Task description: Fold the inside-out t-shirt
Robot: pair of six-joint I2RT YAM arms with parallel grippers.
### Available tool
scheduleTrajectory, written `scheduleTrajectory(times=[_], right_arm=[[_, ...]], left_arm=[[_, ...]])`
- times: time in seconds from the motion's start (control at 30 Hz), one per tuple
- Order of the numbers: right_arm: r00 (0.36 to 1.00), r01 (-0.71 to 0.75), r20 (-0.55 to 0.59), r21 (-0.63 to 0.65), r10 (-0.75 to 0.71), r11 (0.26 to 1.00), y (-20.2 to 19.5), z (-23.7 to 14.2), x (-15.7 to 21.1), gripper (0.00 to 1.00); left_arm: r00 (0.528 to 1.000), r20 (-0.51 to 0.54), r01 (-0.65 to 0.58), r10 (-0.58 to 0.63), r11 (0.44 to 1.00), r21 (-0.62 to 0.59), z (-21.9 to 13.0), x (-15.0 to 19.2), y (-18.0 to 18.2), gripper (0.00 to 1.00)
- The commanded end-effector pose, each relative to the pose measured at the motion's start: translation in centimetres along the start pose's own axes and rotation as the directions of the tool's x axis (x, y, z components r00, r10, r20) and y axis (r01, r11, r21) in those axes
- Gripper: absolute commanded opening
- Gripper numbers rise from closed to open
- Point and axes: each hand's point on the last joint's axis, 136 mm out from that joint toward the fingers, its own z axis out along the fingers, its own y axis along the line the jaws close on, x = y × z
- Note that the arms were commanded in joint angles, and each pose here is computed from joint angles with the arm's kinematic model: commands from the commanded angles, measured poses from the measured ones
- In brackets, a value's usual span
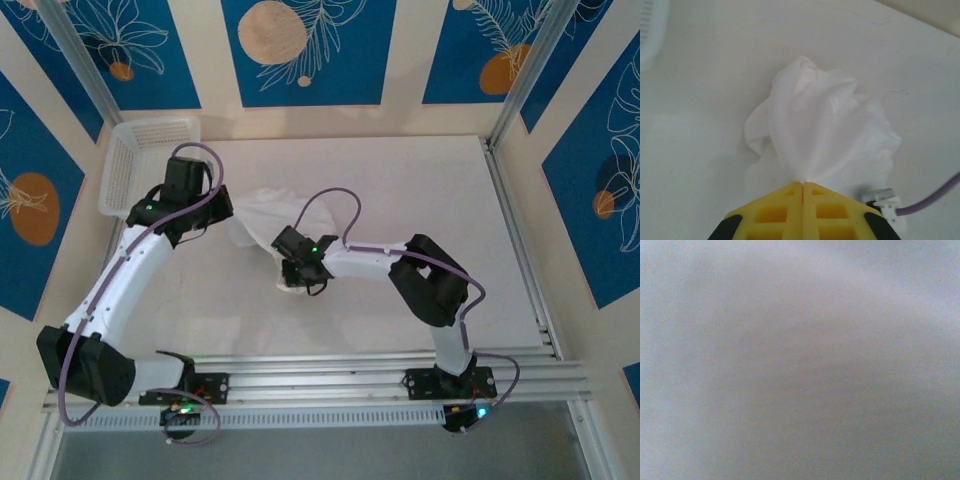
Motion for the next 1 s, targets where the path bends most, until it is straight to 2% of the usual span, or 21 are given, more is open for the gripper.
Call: scheduleTrajectory(times=[0.0, 0.1, 0.2, 0.27, 0.37, 0.53, 0.63, 0.8, 0.9, 0.97], right_arm=[[0.997, 0.004, 0.076, 0.009, -0.004, 1.0, -2.3, -3.9, -1.9, 0.0], [0.978, 0.058, 0.204, -0.056, -0.046, 0.997, -4.2, -10.3, -4.5, 0.0], [0.937, 0.067, 0.348, -0.096, -0.03, 0.993, -8.2, -18.6, -7.4, 0.0], [0.878, 0.062, 0.479, -0.14, 0.013, 0.988, -10.8, -25.1, -9.1, 0.0], [0.768, 0.093, 0.64, -0.145, 0.022, 0.985, -12.6, -32.1, -10.5, 0.0], [0.711, 0.127, 0.703, -0.122, -0.005, 0.984, -12.4, -36.2, -10.8, 0.0], [0.645, 0.157, 0.764, -0.16, 0.022, 0.975, -11.9, -39.7, -11.0, 0.0], [0.533, 0.292, 0.846, -0.2, 0.014, 0.935, -9.7, -45.4, -10.5, 0.0], [0.548, 0.308, 0.836, -0.217, 0.013, 0.926, -9.2, -44.3, -10.8, 0.0], [0.622, 0.234, 0.783, -0.213, 0.022, 0.949, -10.3, -40.9, -11.6, 0.0]], left_arm=[[0.998, 0.029, 0.055, -0.053, 0.995, -0.086, -0.9, -1.9, 1.9, 0.0], [0.994, 0.071, 0.087, -0.082, 0.993, -0.082, -2.0, -4.2, 2.5, 0.0], [0.986, 0.14, 0.106, -0.095, 0.992, -0.073, -4.5, -7.4, 2.8, 0.0], [0.975, 0.199, 0.108, -0.097, 0.993, -0.046, -6.8, -9.8, 2.4, 0.0], [0.958, 0.274, 0.091, -0.082, 0.996, -0.019, -9.8, -12.2, 1.4, 0.0], [0.949, 0.301, 0.086, -0.09, 0.996, 0.026, -10.7, -12.8, 0.5, 0.0], [0.958, 0.278, 0.054, -0.07, 0.996, 0.065, -10.4, -12.1, -0.1, 0.0], [0.962, 0.268, -0.004, -0.045, 0.984, 0.18, -10.8, -11.3, -2.2, 0.0], [0.963, 0.259, 0.024, -0.072, 0.982, 0.185, -9.8, -11.0, -1.9, 0.0], [0.971, 0.226, 0.046, -0.082, 0.986, 0.159, -7.9, -10.6, -1.3, 0.0]])
